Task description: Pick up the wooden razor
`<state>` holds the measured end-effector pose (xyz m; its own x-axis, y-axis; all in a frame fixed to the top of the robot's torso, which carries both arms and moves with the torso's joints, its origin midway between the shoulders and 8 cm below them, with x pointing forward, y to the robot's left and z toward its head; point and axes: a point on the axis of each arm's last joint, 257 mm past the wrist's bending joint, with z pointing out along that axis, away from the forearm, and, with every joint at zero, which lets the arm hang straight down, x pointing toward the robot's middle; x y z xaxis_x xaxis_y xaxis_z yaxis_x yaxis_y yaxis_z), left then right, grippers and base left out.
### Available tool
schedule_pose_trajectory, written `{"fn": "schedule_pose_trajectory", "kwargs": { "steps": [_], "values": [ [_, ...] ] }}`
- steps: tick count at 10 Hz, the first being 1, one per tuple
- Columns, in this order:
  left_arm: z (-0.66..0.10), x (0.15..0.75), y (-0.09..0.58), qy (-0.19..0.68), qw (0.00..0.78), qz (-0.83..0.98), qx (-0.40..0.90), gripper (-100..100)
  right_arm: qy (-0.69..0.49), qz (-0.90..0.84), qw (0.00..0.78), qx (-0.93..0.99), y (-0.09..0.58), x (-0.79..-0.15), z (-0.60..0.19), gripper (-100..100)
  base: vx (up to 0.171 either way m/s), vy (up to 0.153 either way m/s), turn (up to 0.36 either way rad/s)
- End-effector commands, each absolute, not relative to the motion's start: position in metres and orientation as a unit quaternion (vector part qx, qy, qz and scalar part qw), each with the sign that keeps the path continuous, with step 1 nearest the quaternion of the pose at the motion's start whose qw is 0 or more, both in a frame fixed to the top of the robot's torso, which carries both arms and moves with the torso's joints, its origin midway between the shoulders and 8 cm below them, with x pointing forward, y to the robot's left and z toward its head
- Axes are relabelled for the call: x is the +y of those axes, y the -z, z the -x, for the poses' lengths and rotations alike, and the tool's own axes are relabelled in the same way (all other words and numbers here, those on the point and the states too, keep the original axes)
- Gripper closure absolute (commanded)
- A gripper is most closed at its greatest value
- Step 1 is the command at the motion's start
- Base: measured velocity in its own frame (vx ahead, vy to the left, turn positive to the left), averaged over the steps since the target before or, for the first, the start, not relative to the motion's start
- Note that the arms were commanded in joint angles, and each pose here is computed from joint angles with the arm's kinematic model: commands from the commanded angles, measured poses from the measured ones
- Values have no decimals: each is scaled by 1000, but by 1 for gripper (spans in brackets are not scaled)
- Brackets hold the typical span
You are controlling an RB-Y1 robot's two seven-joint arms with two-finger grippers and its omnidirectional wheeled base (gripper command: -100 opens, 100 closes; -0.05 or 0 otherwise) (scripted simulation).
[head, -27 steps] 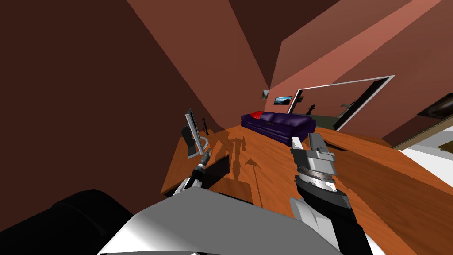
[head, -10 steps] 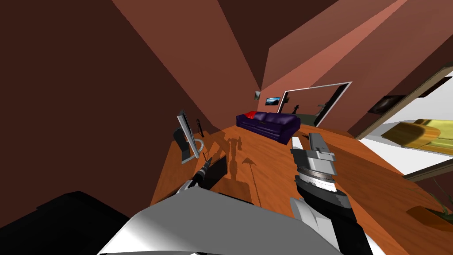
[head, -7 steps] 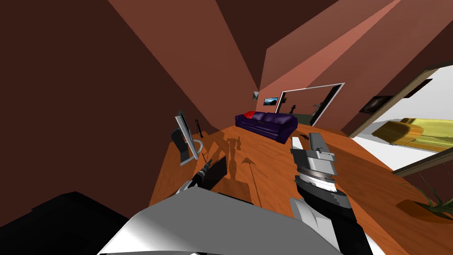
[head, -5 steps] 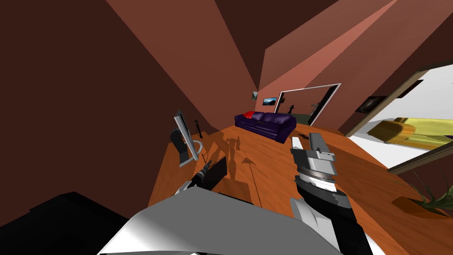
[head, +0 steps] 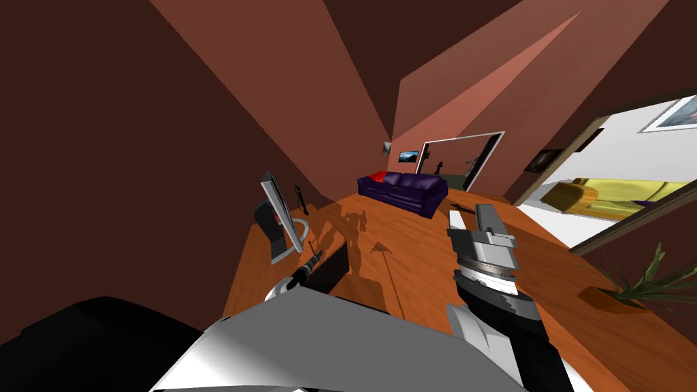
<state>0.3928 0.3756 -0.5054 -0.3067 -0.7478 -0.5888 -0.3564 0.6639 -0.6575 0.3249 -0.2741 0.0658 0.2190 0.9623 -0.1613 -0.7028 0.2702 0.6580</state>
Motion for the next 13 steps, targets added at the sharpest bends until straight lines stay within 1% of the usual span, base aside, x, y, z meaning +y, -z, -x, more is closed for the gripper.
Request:
{"fn": "schedule_pose_trajectory", "kwargs": {
  "steps": [1,6,7,8,9,11,12,13],
  "values": [
    [-389,389,513,179,463,338,799,-100,-558,-231,746,281,-66,-274,-325,0,77,99,-122],
    [-390,439,518,106,456,289,835,-100,-558,-231,746,281,-66,-274,-325,0,72,118,-110],
    [-385,420,525,123,451,297,833,-100,-558,-231,746,281,-66,-274,-325,0,9,45,-37],
    [-383,419,527,122,449,295,835,0,-558,-231,746,281,-66,-274,-325,0,0,0,0],
    [-381,414,527,123,454,287,835,-100,-558,-231,746,281,-66,-274,-325,0,75,-6,87],
    [-380,413,529,123,453,288,835,-100,-558,-231,746,281,-66,-274,-325,0,84,-20,57],
    [-380,413,528,123,454,286,835,100,-558,-231,746,281,-66,-274,-325,0,6,-1,8],
    [-378,414,529,121,453,287,836,100,-558,-231,746,281,-66,-274,-325,0,0,0,0]
  ]
}}
